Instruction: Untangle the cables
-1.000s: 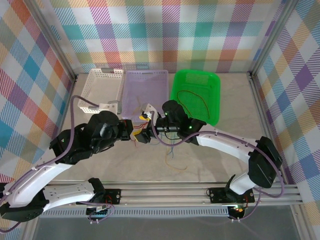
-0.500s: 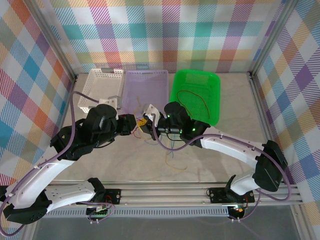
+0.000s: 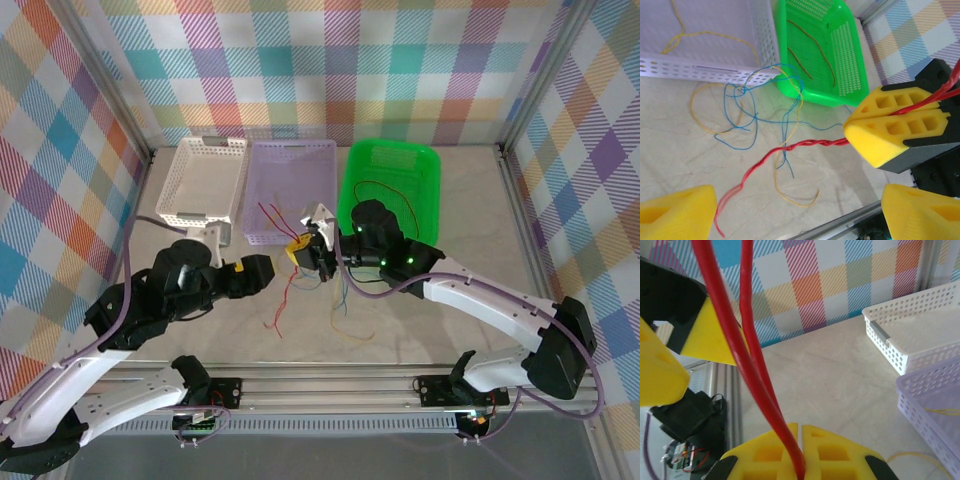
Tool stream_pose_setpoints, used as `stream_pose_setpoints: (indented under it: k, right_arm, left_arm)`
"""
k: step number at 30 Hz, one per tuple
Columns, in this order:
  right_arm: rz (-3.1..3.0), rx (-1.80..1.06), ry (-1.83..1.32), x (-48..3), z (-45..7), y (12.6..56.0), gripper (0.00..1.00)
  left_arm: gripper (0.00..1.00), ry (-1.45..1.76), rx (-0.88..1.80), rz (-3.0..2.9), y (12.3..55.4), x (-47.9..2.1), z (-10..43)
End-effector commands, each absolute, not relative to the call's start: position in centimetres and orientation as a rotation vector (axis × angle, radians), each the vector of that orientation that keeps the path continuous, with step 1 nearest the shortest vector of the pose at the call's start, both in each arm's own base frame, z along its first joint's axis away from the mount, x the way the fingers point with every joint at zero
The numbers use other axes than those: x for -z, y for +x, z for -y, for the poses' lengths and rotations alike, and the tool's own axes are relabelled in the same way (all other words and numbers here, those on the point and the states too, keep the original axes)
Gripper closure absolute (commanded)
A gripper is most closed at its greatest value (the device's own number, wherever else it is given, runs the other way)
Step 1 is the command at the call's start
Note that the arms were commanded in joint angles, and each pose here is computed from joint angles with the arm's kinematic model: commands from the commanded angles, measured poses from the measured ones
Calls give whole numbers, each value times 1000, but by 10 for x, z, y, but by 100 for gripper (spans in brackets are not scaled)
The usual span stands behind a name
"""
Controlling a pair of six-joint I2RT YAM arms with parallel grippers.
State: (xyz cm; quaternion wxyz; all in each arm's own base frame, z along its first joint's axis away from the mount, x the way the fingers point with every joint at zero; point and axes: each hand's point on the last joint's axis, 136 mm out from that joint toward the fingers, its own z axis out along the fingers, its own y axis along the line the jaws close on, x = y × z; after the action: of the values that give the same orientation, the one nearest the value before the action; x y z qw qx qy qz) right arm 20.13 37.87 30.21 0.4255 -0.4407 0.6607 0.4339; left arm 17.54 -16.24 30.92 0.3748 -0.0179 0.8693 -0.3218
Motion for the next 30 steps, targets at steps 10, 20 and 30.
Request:
stream_pose_setpoints:
  k: [10, 20, 30]
  right_arm:
    - [-1625, -1301, -1184, -303, -378, 167, 100]
    - [-1635, -1359, -1204, -295, -381, 160, 100]
    - [-1627, -1373, -1216, -297, -384, 157, 100]
  left_arm:
    - [11, -272, 1252, -1799, 176, -364, 158]
    - [14, -390, 1339, -1660, 194, -385, 162]
    - [36, -342, 1343, -1695, 206, -392, 186]
